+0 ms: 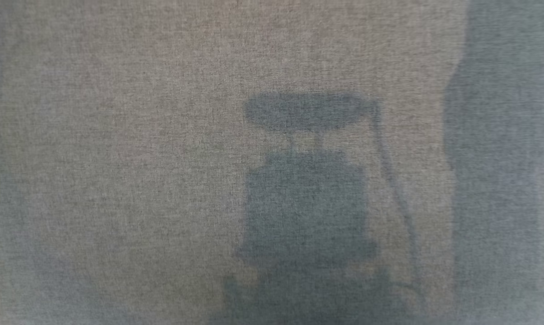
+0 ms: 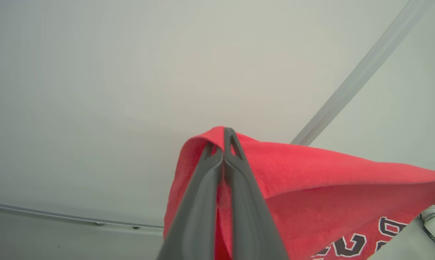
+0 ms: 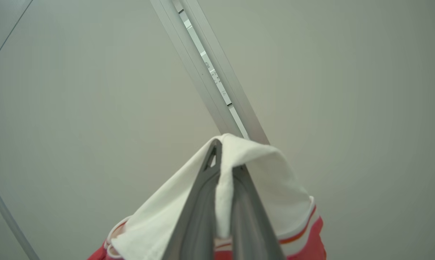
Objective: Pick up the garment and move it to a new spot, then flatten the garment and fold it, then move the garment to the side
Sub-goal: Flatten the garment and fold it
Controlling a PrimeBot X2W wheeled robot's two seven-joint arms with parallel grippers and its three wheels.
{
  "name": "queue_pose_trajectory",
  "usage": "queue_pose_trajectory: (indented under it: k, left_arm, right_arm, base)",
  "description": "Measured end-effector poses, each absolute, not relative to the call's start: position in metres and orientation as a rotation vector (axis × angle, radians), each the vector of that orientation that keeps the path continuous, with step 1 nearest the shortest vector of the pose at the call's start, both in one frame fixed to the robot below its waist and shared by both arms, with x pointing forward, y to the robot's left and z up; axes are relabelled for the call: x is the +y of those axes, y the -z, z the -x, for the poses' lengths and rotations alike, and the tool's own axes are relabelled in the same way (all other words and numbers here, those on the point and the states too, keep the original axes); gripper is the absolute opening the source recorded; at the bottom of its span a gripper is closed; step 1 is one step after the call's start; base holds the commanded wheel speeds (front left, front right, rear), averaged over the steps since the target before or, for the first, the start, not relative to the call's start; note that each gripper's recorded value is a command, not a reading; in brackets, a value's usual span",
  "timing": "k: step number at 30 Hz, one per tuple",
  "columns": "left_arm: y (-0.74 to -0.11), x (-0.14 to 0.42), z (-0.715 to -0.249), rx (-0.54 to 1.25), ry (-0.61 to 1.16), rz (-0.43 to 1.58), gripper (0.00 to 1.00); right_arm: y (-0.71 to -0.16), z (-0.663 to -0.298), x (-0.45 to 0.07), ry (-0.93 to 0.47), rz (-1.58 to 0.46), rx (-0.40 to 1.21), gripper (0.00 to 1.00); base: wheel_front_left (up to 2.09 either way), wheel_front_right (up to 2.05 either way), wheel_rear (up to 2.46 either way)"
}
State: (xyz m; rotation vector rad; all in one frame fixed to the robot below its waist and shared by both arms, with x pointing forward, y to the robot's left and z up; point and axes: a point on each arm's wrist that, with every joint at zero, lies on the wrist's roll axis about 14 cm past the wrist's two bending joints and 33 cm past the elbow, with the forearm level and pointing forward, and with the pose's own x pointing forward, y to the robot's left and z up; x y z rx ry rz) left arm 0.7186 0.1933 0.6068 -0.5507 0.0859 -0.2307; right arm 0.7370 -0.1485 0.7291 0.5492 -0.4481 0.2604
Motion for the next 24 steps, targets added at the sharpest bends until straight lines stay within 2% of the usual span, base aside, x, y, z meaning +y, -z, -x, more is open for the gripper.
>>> queue_pose_trajectory:
  k: [3,4,8,13,15,18,21,24]
  left_arm:
    - [-0.628,0.201,-0.745,-0.150,0.216,0.574,0.00]
    - [-0.621,0.203,-0.749,-0.168,0.210,0.573,0.00]
    - [-0.560,0.187,-0.753,-0.088,0.271,0.529,0.00]
    - [-0.457,0.160,-0.722,0.145,0.317,0.551,0.00]
    - [-0.419,0.153,-0.695,0.249,0.328,0.559,0.00]
    - [-0.389,0.146,-0.650,0.361,0.365,0.570,0.00]
    - [-0.384,0.147,-0.606,0.419,0.393,0.604,0.00]
    - [-0.381,0.146,-0.557,0.477,0.412,0.626,0.00]
  right_arm:
    - [-0.742,-0.749,-0.125,-0.287,-0.511,-0.573,0.00]
    - [-0.739,-0.752,-0.118,-0.299,-0.509,-0.586,0.00]
    - [-0.688,-0.765,-0.103,-0.310,-0.543,-0.538,0.00]
    - [-0.583,-0.759,-0.115,-0.276,-0.576,-0.314,0.00]
    - [-0.533,-0.738,-0.131,-0.249,-0.601,-0.208,0.00]
    - [-0.469,-0.687,-0.155,-0.209,-0.619,-0.048,0.00]
    - [-0.435,-0.626,-0.179,-0.171,-0.619,0.079,0.00]
    - [-0.428,-0.569,-0.193,-0.140,-0.644,0.159,0.00]
  base:
    - [0.00,0.00,0.00]
    - [0.00,0.00,0.00]
    - [0.00,0.00,0.00]
    - [0.00,0.00,0.00]
    - [0.00,0.00,0.00]
    - [0.00,0.00,0.00]
    - [0.00,0.00,0.00]
    - [0.00,0.00,0.00]
